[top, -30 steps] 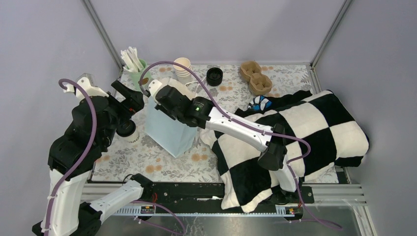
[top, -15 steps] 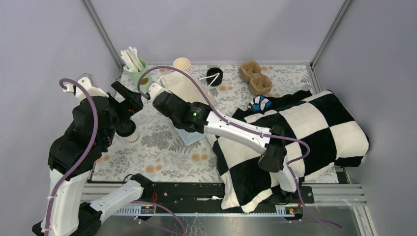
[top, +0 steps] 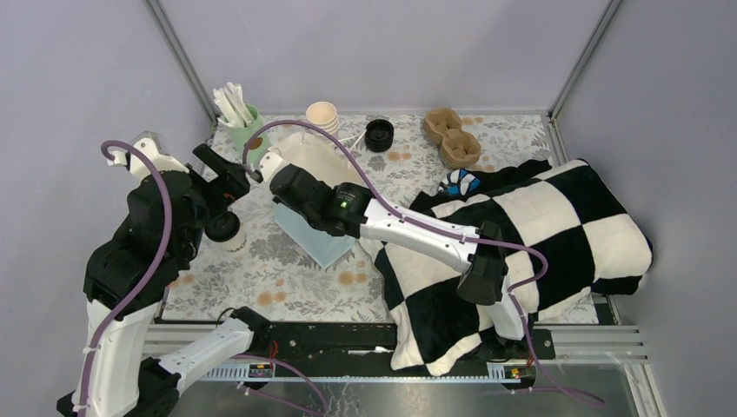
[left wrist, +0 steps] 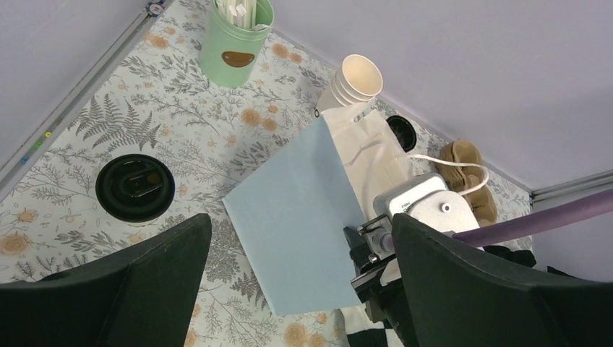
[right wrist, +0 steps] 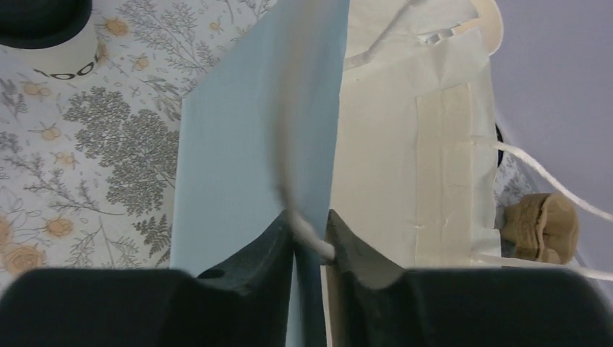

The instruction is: Pack the takeout coffee

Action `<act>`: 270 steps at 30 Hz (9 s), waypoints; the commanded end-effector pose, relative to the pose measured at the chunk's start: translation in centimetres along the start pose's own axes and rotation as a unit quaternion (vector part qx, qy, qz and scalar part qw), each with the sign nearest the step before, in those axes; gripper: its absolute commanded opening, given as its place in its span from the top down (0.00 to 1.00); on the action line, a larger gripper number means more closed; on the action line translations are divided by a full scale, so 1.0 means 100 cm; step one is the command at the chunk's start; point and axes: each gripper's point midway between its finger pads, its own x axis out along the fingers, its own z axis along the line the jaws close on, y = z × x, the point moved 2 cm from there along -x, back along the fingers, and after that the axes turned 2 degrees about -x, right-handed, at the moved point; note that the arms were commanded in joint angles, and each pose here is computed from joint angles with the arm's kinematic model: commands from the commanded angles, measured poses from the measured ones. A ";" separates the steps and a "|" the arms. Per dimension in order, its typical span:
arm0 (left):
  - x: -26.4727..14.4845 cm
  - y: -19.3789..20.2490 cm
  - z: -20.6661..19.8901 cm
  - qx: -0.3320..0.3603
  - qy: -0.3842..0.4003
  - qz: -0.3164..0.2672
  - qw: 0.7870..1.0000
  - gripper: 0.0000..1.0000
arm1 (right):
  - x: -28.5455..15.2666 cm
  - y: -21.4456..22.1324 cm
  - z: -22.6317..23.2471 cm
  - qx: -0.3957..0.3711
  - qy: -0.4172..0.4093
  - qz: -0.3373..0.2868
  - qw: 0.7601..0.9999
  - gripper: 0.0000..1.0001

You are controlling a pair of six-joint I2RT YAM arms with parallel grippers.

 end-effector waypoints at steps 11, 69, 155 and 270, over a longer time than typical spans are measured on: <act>-0.008 -0.033 -0.015 -0.023 0.023 -0.048 0.998 0.01 | -0.114 -0.072 -0.024 0.082 -0.112 -0.083 0.987 0.00; 0.053 0.006 -0.076 0.193 0.085 0.060 0.976 0.01 | 0.166 0.290 -0.361 0.345 -0.036 0.051 0.936 0.56; 0.050 0.006 -0.113 0.123 0.158 0.073 0.977 0.01 | -0.003 0.083 -0.360 0.328 0.072 -0.092 0.937 0.94; 0.048 0.023 -0.222 -0.030 0.304 0.079 0.949 1.00 | -0.202 0.092 -0.230 0.658 -0.336 -0.206 0.642 0.73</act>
